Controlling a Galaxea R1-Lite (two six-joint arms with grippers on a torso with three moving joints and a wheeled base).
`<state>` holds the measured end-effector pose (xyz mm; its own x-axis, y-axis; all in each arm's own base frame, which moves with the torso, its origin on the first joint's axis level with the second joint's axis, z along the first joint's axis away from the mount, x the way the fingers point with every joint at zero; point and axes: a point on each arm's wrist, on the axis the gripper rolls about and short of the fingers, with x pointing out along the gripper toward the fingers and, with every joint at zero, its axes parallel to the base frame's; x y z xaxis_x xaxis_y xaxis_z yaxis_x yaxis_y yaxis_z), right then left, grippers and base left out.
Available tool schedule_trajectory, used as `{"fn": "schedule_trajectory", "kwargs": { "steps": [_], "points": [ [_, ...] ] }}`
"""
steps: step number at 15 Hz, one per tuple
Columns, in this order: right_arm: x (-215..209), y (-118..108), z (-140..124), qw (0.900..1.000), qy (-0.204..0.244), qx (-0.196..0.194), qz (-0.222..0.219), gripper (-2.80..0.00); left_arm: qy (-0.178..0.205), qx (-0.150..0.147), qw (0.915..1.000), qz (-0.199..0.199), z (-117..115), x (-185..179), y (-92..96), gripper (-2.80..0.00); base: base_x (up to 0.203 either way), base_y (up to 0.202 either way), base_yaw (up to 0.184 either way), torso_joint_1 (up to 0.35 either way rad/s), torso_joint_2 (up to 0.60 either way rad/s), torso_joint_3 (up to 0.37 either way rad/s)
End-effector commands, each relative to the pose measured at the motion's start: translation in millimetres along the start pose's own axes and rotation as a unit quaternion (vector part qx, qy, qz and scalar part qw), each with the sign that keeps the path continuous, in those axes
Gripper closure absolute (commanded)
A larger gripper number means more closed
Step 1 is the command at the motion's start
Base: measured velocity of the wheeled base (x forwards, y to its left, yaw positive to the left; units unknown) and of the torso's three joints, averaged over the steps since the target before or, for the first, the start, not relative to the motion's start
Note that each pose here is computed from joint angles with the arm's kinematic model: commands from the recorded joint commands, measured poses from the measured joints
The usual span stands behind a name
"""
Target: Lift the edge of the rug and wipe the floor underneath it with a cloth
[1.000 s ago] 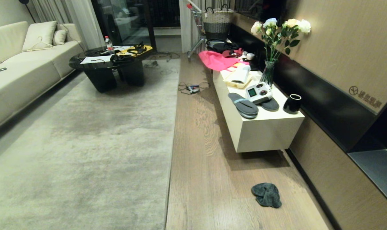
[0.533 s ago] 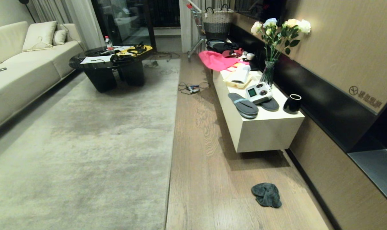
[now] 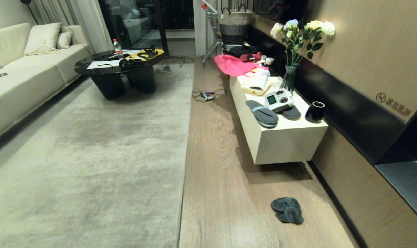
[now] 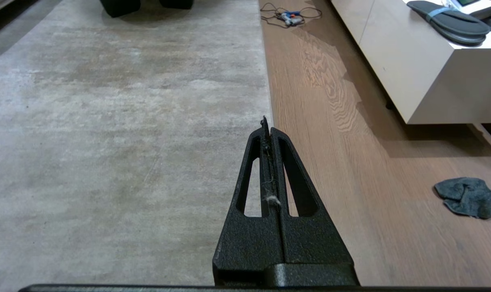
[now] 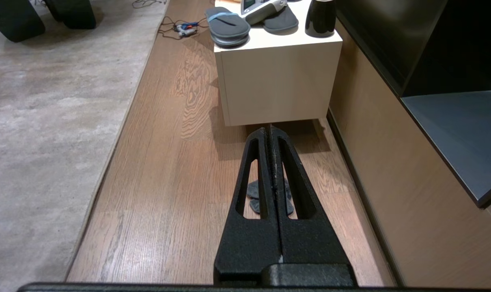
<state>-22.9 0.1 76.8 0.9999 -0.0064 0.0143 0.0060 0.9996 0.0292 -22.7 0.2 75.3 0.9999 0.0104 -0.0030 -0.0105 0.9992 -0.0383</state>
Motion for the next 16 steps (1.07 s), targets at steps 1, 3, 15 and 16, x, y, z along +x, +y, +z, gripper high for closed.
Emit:
{"fn": "schedule_trajectory", "kwargs": {
  "steps": [1, 3, 15, 16],
  "points": [
    [0.1, 0.0, 0.1, 1.0, 0.0, 0.0, 0.0, 0.0, 0.0, 0.0, 1.0, 0.0, 0.0, 0.0, 0.0, 0.0, 0.0, 0.0, 0.0, 0.004, -0.07, -0.096],
    [0.1, 0.0, 0.1, 1.0, 0.0, 0.0, 0.0, 0.0, 0.0, 0.0, 1.0, 0.0, 0.0, 0.0, 0.0, 0.0, 0.0, 0.0, 0.0, -0.019, -0.29, -0.305],
    [0.1, 0.0, 0.1, 1.0, 0.0, 0.0, 0.0, 0.0, 0.0, 0.0, 1.0, 0.0, 0.0, 0.0, 0.0, 0.0, 0.0, 0.0, 0.0, 0.051, -0.44, -0.389],
    [0.1, 0.0, 0.1, 1.0, 0.0, 0.0, 0.0, 0.0, 0.0, 0.0, 1.0, 0.0, 0.0, 0.0, 0.0, 0.0, 0.0, 0.0, 0.0, 0.122, -0.48, -0.372]
  ]
}}
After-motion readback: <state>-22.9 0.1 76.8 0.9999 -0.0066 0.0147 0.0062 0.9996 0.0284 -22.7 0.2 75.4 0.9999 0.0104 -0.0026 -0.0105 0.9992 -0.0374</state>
